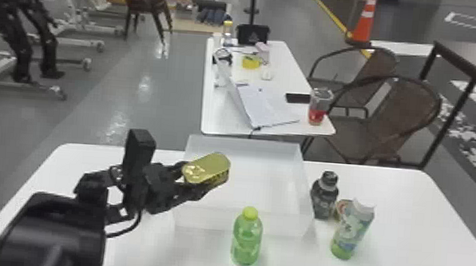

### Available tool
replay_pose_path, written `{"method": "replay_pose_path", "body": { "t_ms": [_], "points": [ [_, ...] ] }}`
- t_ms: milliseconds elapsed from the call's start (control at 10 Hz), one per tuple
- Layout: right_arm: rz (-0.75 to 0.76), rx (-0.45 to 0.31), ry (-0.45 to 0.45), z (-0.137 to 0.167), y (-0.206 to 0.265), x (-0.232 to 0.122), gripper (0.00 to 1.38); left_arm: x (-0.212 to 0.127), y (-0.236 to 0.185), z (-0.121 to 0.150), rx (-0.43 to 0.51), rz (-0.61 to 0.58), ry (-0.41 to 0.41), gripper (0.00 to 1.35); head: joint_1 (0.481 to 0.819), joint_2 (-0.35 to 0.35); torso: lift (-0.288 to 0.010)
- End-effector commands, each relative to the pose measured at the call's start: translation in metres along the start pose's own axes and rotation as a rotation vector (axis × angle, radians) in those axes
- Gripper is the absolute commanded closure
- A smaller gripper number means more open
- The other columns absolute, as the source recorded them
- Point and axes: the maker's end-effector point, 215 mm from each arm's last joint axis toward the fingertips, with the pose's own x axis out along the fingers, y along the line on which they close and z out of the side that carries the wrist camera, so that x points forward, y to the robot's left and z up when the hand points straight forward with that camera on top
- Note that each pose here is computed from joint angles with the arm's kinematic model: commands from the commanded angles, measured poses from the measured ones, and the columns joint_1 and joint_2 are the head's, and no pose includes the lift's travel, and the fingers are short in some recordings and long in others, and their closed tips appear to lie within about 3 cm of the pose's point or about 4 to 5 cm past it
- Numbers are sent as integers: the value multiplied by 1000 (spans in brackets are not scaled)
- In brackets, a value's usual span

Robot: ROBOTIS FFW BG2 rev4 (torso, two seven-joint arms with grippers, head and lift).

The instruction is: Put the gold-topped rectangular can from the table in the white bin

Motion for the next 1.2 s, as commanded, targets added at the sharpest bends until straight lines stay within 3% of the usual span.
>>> {"method": "replay_pose_path", "body": {
  "t_ms": [0, 100, 200, 300, 400, 800, 1100],
  "points": [
    [3, 2, -2, 0, 0, 3, 150, 22, -9, -5, -3, -45, -19, 1231, 549, 0, -100],
    [4, 3, 1, -1, 1, 2, 150, 30, -12, -12, -4, -56, -29, 1230, 549, 0, -100],
    [4, 3, 1, -1, 1, 2, 150, 35, -13, -18, -14, -51, -40, 984, 549, 0, -100],
    [3, 5, 0, -1, 0, 2, 150, 35, -12, -21, -20, -43, -39, 452, 549, 0, -100],
    [3, 5, 1, -2, 0, 2, 150, 35, -10, -20, -19, -38, -42, 96, 549, 0, -100],
    [4, 6, 1, -2, 1, 2, 150, 28, -8, -9, -31, -19, -89, 153, 549, 0, -100],
    [4, 7, 2, -2, 1, 1, 150, -18, -3, -25, -99, 123, -141, 153, 549, 0, -100]
  ]
}}
